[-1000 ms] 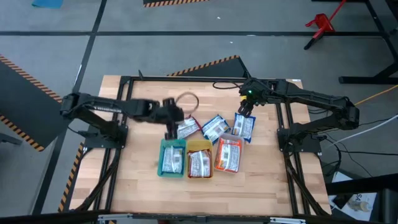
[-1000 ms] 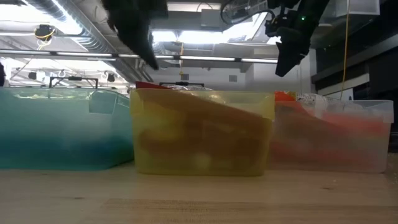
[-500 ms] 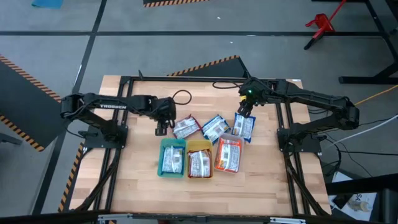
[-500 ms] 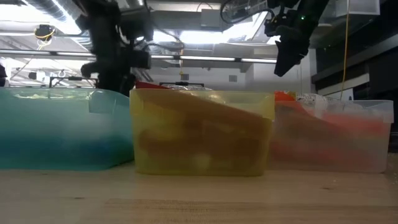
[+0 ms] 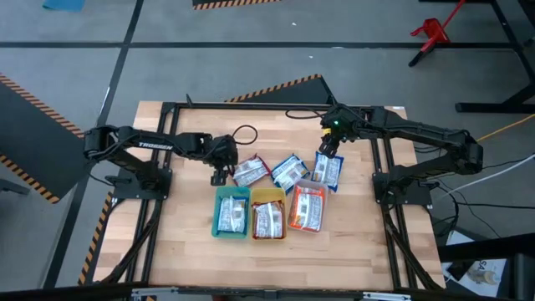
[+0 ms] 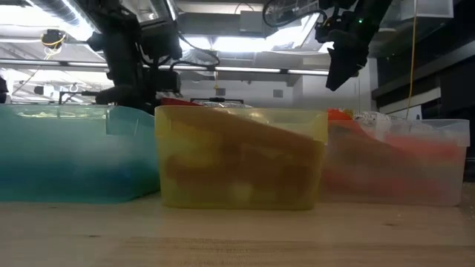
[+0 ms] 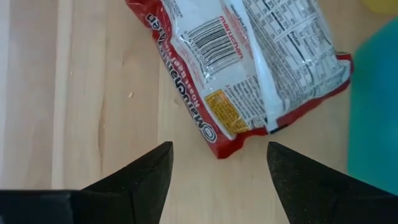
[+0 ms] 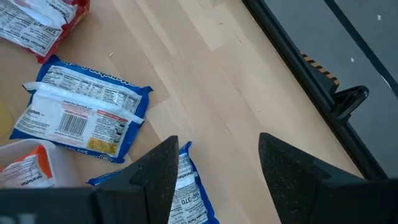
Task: Sort Maruchan noodles
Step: Put the red noodle pack into the yellow bin
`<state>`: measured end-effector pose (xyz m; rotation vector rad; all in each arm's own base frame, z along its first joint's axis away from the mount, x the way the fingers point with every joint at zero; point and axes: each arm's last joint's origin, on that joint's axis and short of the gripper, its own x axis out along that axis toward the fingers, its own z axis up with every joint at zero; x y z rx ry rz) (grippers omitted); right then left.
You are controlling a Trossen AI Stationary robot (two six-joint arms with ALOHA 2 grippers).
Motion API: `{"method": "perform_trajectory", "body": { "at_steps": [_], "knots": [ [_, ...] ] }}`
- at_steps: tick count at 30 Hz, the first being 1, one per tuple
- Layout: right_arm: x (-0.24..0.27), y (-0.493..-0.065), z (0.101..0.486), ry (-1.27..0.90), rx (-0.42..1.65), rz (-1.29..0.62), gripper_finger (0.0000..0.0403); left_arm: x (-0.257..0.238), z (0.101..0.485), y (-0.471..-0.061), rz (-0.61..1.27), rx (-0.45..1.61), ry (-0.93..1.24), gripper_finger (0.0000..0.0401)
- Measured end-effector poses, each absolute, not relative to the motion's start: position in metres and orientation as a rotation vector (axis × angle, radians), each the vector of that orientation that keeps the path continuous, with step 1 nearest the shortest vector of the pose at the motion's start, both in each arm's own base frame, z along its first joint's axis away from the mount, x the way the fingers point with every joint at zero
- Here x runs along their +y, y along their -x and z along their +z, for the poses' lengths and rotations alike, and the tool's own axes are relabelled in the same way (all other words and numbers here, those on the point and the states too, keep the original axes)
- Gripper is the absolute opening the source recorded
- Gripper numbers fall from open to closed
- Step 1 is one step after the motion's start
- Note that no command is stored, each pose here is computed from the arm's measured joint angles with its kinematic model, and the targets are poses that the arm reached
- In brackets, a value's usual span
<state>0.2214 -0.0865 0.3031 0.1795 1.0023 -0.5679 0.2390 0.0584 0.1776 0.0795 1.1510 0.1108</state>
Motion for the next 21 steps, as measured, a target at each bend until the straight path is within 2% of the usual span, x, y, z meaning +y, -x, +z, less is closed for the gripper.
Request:
{"method": "perform_trajectory", "body": {
  "at_steps": [13,21],
  "knots": [
    [-0.087,-0.221,0.303,-0.180,1.002,-0.568,0.0209,0.063,0.148,-0.256,0.070,1.191,-0.078,0.0254],
    [-0.087,-0.221,0.303,-0.179,1.003,-0.568,0.0209,0.070,0.144,-0.257,0.097,1.185,-0.075,0.0248]
  ]
}}
